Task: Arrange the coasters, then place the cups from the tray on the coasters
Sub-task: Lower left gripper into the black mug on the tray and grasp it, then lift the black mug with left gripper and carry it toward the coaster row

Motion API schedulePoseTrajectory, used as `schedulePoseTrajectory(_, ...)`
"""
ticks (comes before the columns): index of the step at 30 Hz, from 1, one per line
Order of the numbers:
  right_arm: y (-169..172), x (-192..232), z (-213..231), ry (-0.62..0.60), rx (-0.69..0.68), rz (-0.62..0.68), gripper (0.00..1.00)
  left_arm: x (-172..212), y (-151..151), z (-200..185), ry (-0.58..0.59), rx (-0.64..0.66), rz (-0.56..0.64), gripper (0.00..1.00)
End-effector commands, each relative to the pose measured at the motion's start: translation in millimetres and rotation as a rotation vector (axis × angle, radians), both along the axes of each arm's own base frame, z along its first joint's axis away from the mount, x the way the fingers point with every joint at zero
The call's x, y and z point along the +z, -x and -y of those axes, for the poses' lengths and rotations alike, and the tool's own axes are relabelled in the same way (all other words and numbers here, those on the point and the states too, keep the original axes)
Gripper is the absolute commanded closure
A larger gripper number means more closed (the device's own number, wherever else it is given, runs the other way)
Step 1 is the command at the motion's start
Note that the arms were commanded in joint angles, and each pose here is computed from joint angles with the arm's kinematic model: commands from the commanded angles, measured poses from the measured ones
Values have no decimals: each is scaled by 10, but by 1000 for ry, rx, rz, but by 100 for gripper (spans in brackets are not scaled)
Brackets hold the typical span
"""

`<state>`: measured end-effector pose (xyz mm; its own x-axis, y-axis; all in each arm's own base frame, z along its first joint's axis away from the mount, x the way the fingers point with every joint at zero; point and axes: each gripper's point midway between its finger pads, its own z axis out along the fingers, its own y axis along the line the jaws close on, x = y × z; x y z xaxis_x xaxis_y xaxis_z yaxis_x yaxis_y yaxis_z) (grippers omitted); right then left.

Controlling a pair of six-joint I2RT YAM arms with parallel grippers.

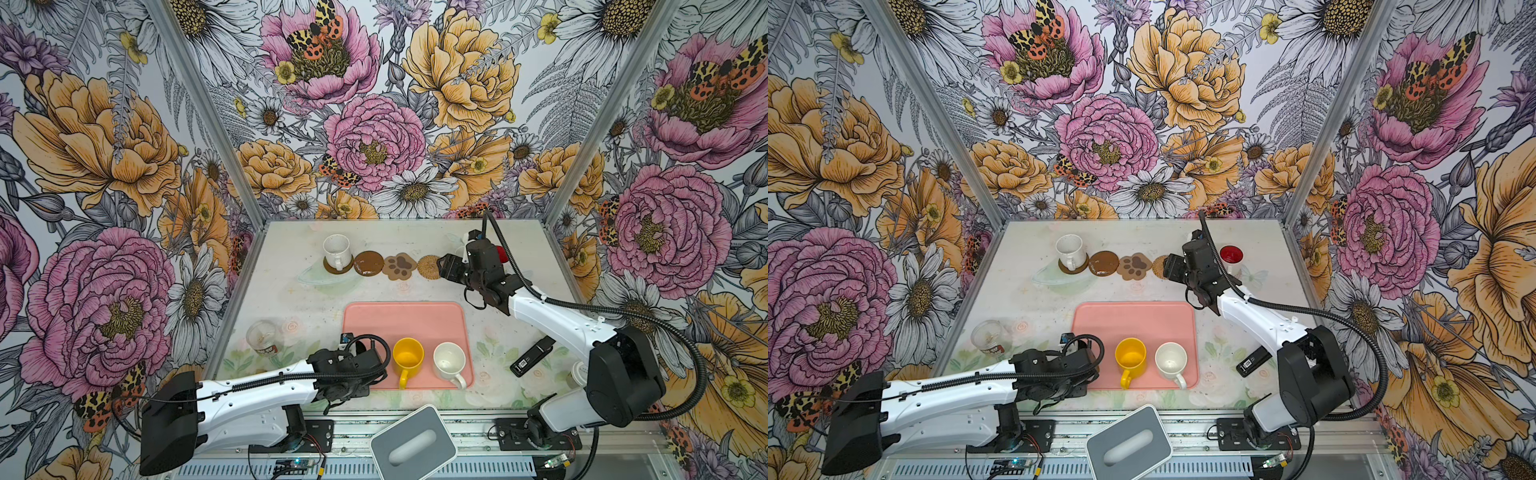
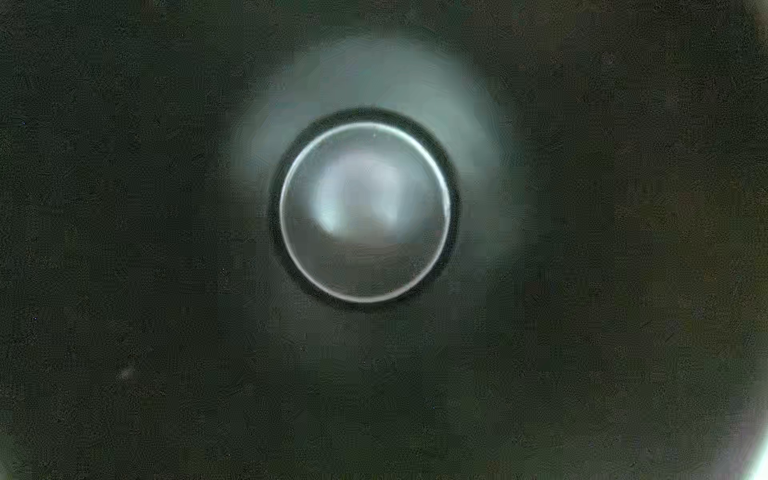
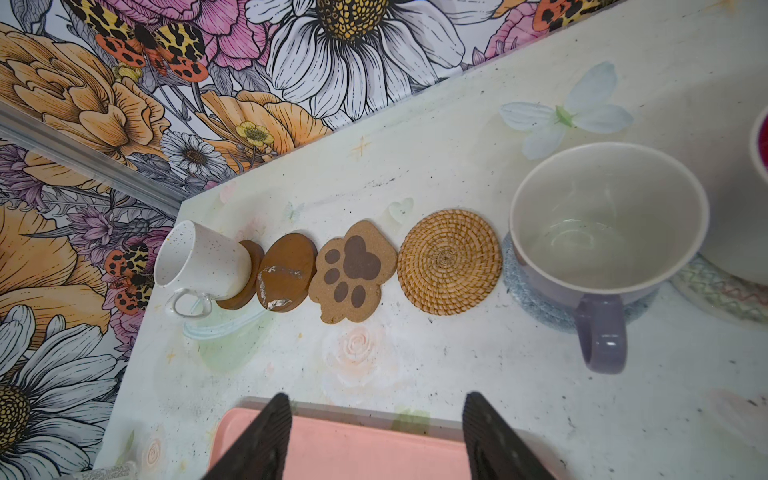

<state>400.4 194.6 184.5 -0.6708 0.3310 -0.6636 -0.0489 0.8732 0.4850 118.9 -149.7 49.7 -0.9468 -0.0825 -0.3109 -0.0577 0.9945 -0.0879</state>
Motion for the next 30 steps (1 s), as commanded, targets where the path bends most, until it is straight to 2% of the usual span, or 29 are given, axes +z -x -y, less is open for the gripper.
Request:
schedulePoseTrajectory(1,-80,181,-76,-30,5,44,33,-8,-59,-30,-9,16,26,79)
schedulePoseTrajectory(5,-78,180,-85,-33,8,42,32,43,-95,-3,-5,5,45,100)
schedulePoseTrajectory(22,-83,166,-35,-27,1,42,32,519,-376,213,49,-33,199,100)
schedulePoseTrajectory(30,-78,178,-10,-30,-1,43,32,734,-615,244,30,-33,272,100)
